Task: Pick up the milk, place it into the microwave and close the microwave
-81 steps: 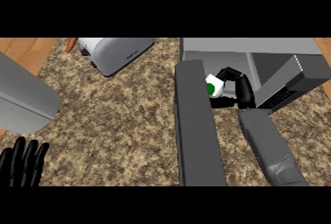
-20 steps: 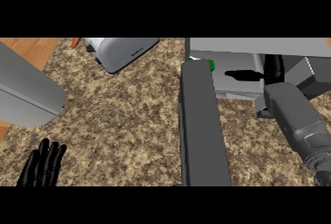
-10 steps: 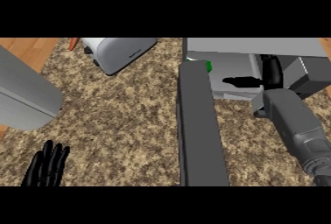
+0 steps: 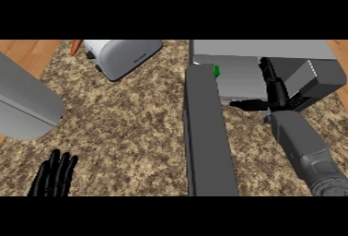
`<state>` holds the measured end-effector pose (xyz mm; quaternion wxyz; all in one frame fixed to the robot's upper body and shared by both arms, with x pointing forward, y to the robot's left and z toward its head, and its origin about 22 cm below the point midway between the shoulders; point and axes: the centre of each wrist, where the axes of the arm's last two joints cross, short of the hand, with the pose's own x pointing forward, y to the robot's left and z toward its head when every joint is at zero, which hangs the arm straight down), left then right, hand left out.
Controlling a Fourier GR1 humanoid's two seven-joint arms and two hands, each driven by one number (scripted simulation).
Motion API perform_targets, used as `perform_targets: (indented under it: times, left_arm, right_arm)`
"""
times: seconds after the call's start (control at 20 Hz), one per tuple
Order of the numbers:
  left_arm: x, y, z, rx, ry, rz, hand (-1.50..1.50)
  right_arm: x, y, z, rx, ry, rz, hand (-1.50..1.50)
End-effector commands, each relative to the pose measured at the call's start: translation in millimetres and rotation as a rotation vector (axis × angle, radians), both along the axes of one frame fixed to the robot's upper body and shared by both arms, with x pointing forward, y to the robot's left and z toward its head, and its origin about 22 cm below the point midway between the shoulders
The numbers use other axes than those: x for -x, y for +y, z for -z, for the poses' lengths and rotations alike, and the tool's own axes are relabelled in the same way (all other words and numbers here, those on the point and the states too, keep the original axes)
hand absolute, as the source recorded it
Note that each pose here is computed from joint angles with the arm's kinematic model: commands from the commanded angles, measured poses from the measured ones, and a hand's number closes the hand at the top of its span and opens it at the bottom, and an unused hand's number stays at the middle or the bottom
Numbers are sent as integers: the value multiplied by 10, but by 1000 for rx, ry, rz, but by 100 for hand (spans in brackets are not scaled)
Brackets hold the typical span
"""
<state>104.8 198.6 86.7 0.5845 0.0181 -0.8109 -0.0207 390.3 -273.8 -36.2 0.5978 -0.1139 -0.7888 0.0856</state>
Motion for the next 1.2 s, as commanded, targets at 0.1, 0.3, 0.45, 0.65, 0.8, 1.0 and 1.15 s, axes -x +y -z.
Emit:
perform_targets:
  times: [0.1, 0.3, 0.45, 0.65, 0.8, 1.0, 1.15]
  left_arm:
    - [54, -17, -45, 4, 12, -21, -150]
    - [109, 33, 123, -9, 33, 7, -150]
    - [14, -20, 20, -17, 37, 76, -150]
    - [-181, 8, 213, -7, 52, 193, -150]
    - [-242, -46, 259, -15, 84, 275, -150]
    - [-207, -137, 156, -112, 62, 312, 150]
    - [-385, -383, 293, -82, 70, 311, 150]
  right_arm:
    - [455, -41, 530, -66, 109, -29, -150]
    - [601, -43, 667, -155, 112, -44, -150]
    - [936, -49, 958, -193, 128, -32, -150]
    - [1161, -213, 1076, -237, 138, -63, -150]
    - [1264, -256, 1129, -320, 142, -135, -150]
    - [1690, -277, 1357, -351, 134, -138, -150]
    - [1773, -333, 1349, -354, 99, -148, -150]
